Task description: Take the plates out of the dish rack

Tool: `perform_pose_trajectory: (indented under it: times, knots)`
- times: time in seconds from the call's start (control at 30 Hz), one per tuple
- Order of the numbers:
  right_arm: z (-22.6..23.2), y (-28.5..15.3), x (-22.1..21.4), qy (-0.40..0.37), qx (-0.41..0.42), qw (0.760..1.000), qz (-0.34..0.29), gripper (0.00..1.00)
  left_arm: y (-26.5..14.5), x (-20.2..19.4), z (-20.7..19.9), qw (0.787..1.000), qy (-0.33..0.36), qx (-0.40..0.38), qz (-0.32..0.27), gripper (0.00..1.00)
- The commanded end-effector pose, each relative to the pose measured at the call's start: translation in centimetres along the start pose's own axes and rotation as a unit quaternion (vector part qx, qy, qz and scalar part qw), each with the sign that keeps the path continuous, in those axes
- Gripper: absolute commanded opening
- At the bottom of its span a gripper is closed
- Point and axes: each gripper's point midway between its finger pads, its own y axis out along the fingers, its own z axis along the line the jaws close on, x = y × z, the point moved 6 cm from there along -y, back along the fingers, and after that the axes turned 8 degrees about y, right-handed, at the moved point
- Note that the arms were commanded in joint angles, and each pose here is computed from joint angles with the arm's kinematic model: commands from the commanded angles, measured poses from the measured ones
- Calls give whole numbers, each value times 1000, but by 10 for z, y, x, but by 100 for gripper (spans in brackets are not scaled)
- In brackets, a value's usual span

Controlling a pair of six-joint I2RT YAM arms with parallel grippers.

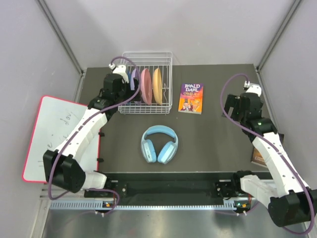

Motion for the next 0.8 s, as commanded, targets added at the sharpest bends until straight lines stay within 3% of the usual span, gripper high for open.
perform_pose_trajectory:
  times: [0.0, 0.27, 0.77]
  knots:
    - [-1, 5, 0, -1, -10, 1000, -10, 100, 5, 24, -14, 998, 13, -48, -33, 99]
    - [2, 23, -3, -13, -21, 1000, 7, 100, 24, 30, -52, 980, 12, -198, -33, 95]
    - [6, 35, -8, -13, -13, 1000, 11, 100, 97, 25, -105, 991, 73, -100, -47, 83]
